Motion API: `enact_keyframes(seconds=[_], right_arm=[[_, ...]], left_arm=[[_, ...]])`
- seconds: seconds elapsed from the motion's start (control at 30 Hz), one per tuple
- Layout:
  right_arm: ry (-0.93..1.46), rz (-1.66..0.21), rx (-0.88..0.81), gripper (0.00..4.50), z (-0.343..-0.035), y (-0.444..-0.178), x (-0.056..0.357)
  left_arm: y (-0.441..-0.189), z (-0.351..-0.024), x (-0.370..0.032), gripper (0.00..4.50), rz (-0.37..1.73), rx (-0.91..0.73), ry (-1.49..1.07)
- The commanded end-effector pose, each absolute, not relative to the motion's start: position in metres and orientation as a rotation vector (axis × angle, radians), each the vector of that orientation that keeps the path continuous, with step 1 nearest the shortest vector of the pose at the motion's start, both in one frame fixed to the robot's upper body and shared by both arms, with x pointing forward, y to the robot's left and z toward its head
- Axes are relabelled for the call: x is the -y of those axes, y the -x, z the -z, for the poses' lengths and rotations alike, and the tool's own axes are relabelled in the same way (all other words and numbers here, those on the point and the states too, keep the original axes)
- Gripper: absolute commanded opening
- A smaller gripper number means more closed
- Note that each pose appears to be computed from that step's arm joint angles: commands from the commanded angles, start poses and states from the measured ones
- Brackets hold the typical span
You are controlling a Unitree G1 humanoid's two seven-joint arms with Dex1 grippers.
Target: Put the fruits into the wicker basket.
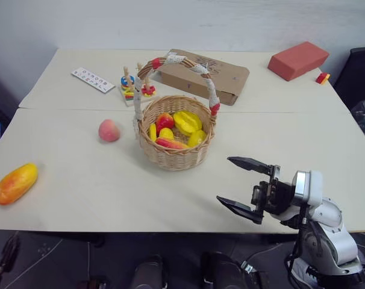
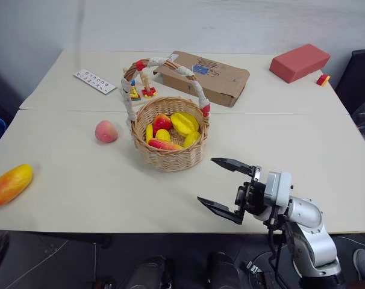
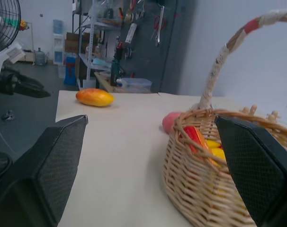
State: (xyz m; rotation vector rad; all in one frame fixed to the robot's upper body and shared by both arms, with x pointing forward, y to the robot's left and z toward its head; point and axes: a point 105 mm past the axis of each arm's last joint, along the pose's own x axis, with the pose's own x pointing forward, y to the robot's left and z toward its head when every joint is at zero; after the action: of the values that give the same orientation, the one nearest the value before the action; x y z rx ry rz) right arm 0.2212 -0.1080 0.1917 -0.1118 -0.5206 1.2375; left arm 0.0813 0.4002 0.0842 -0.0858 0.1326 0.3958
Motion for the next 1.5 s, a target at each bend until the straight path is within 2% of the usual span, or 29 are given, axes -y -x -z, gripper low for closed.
enact_keyframes(seconds=[0.03, 0.1, 0.23, 0.33, 0.5, 0.6, 0.7, 0.9, 1.0, 1.13, 1.27, 1.37, 1.43, 1.5], right_arm=[[0.163, -1.249, 0.603, 4.48, -0.203, -0.215, 0.102], [0.181, -1.262, 0.610, 4.48, -0.203, -0.215, 0.101], [0.196, -1.260, 0.606, 4.48, -0.199, -0.216, 0.101], [0.209, -1.269, 0.594, 4.48, -0.194, -0.215, 0.101], [0.223, -1.266, 0.574, 4.48, -0.189, -0.215, 0.103], [0.230, -1.261, 0.570, 4.48, -0.190, -0.214, 0.103], [0.235, -1.253, 0.574, 4.48, -0.194, -0.213, 0.101], [0.242, -1.237, 0.576, 4.48, -0.201, -0.212, 0.092], [0.251, -1.213, 0.573, 4.50, -0.203, -0.217, 0.092], [0.251, -1.203, 0.568, 4.50, -0.204, -0.223, 0.092], [0.255, -1.197, 0.563, 4.50, -0.205, -0.226, 0.094], [0.262, -1.188, 0.559, 4.50, -0.204, -0.229, 0.097], [0.275, -1.170, 0.547, 4.50, -0.203, -0.229, 0.103], [0.286, -1.133, 0.534, 4.50, -0.202, -0.231, 0.111]], left_arm=[[-0.058, -0.083, -0.421, 4.50, -0.528, -0.147, 0.172], [-0.063, -0.086, -0.423, 4.50, -0.533, -0.128, 0.240], [-0.111, -0.124, -0.410, 4.50, -0.356, -0.066, 0.249], [-0.153, -0.148, -0.410, 4.50, -0.214, -0.211, 0.101], [-0.194, -0.178, -0.441, 4.50, -0.192, -0.384, -0.109], [-0.210, -0.179, -0.455, 4.50, -0.190, -0.448, -0.160], [-0.219, -0.166, -0.461, 4.50, -0.152, -0.528, -0.157], [-0.235, -0.144, -0.464, 4.50, -0.068, -0.584, -0.115], [-0.237, -0.140, -0.464, 3.90, -0.045, -0.603, -0.088], [-0.227, -0.135, -0.460, 2.76, 0.032, -0.650, -0.030], [-0.223, -0.141, -0.454, 2.69, 0.097, -0.613, 0.014], [-0.236, -0.169, -0.426, 2.69, 0.259, -0.423, -0.022], [-0.242, -0.203, -0.377, 2.69, 0.491, -0.252, -0.066], [-0.237, -0.232, -0.319, 2.69, 0.729, -0.141, -0.075]])
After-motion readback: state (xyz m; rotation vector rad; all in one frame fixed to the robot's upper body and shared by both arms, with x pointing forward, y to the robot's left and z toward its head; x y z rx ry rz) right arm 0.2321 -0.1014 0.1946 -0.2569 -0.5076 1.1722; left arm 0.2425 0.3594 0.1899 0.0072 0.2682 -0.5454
